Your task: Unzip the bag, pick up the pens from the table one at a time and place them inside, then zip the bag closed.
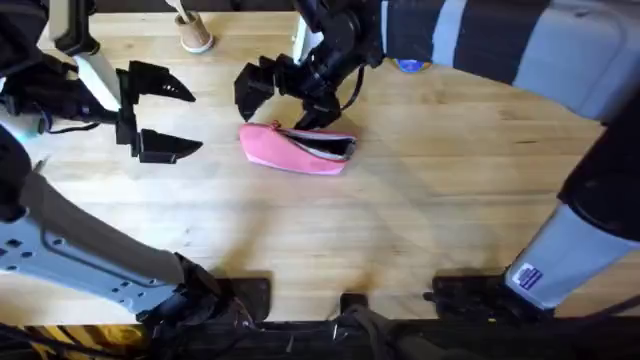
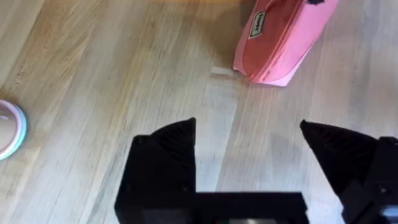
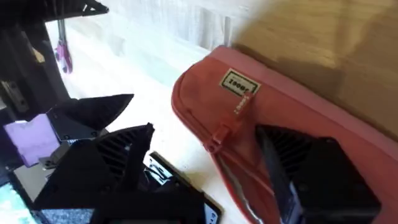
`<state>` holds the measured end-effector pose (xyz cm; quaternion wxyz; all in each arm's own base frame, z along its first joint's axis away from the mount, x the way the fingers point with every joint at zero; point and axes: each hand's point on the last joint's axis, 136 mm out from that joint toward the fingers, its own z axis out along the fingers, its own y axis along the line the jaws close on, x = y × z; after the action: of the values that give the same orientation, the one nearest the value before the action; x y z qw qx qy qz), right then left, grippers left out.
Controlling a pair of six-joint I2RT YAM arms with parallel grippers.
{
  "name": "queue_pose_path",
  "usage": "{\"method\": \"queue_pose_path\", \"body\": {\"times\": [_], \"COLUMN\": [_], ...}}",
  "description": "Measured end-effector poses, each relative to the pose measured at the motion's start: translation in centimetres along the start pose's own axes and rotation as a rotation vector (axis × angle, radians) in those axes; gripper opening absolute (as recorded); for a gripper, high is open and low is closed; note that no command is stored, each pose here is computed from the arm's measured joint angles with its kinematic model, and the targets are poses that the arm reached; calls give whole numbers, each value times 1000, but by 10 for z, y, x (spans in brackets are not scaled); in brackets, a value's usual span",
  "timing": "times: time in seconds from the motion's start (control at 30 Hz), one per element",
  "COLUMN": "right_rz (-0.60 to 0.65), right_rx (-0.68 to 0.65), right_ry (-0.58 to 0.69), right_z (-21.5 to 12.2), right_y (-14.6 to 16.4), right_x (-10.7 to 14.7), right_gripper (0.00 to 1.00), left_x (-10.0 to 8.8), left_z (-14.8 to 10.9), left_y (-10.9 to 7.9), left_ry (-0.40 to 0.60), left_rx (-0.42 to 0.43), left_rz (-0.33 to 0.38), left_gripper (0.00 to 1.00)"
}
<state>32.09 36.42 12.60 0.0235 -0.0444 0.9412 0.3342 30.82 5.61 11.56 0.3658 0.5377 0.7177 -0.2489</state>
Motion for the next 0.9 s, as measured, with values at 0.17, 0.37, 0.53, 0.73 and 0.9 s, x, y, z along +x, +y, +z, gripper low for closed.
{"method": "queue_pose_path", "body": {"times": [0.17,0.37,0.53,0.73,0.9], "right_rz": [26,38,40,40,39], "right_rx": [-38,-58,-66,-71,-82], "right_ry": [38,52,56,59,68], "right_z": [19,21,21,20,20], "right_y": [4,7,8,9,11], "right_x": [3,4,5,5,7], "right_gripper": [998,790,597,492,303], "left_x": [0,0,0,0,0], "left_z": [0,0,0,0,0], "left_y": [0,0,0,0,0], "left_ry": [0,0,0,0,0], "left_rx": [1,1,1,1,1], "left_rz": [1,1,1,1,1], "left_gripper": [993,993,994,993,993]}}
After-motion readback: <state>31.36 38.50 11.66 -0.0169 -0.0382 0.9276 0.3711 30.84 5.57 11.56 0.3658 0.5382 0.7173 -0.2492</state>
